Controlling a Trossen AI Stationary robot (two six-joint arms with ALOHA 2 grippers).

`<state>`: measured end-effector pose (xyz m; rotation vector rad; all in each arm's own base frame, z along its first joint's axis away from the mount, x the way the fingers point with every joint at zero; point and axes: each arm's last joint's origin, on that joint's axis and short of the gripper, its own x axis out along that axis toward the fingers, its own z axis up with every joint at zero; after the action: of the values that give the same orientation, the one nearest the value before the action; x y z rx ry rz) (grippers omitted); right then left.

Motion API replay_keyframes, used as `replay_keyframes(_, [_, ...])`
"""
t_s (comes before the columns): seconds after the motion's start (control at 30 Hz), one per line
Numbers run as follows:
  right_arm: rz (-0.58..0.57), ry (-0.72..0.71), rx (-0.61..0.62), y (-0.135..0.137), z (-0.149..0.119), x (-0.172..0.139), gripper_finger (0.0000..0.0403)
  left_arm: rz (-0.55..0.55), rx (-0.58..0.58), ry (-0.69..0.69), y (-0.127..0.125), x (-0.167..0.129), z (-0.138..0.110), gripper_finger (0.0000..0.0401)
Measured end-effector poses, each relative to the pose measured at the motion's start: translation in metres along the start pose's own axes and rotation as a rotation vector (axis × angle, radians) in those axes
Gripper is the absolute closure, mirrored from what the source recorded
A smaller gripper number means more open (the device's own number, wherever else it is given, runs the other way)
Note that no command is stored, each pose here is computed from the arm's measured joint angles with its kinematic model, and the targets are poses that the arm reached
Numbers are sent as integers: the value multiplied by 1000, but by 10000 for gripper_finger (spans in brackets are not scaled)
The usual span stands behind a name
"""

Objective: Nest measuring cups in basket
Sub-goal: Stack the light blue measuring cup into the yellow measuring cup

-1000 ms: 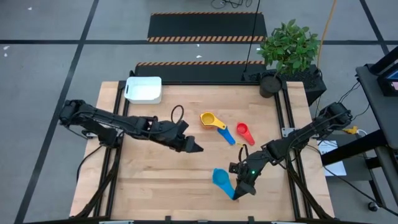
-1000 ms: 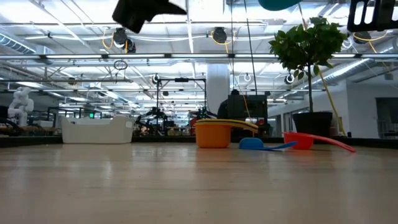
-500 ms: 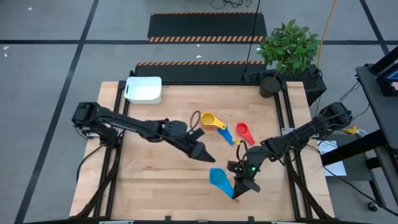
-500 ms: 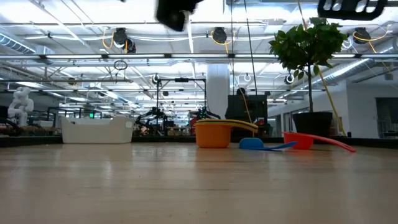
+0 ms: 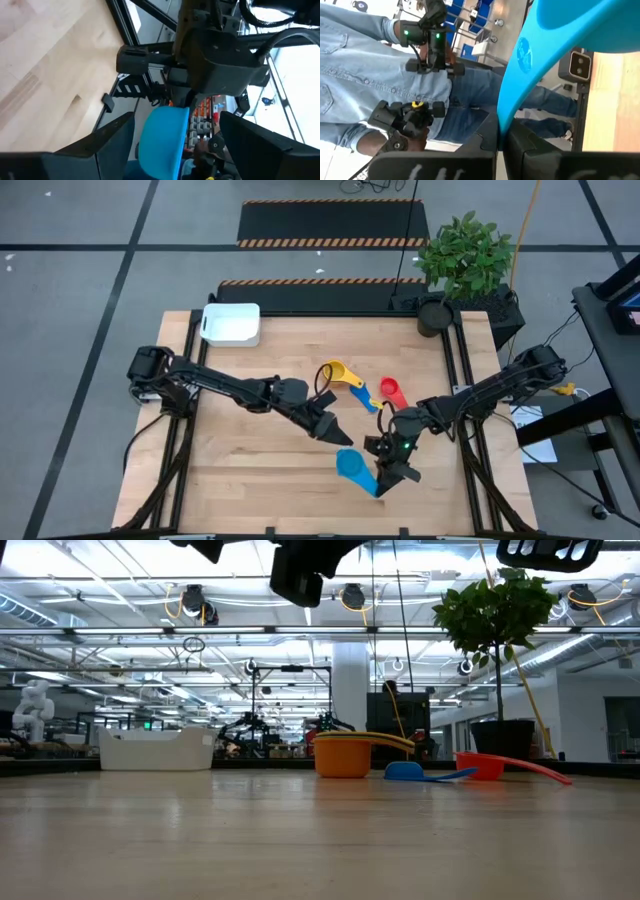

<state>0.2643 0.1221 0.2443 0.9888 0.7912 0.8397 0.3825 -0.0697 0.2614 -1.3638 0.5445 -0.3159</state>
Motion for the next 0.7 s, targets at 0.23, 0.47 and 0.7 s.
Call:
replay_keyframes(0.23, [11, 26, 3, 0, -1, 0, 403, -51, 34, 49, -5, 0, -1, 107])
replay_keyframes(0.47, [27, 19, -14, 6, -1, -4, 403, -49, 61, 50, -5, 0, -1, 107])
replay_keyframes(0.7, [44, 4, -60, 15, -2, -10, 403, -68, 69, 79, -6, 0, -2, 107])
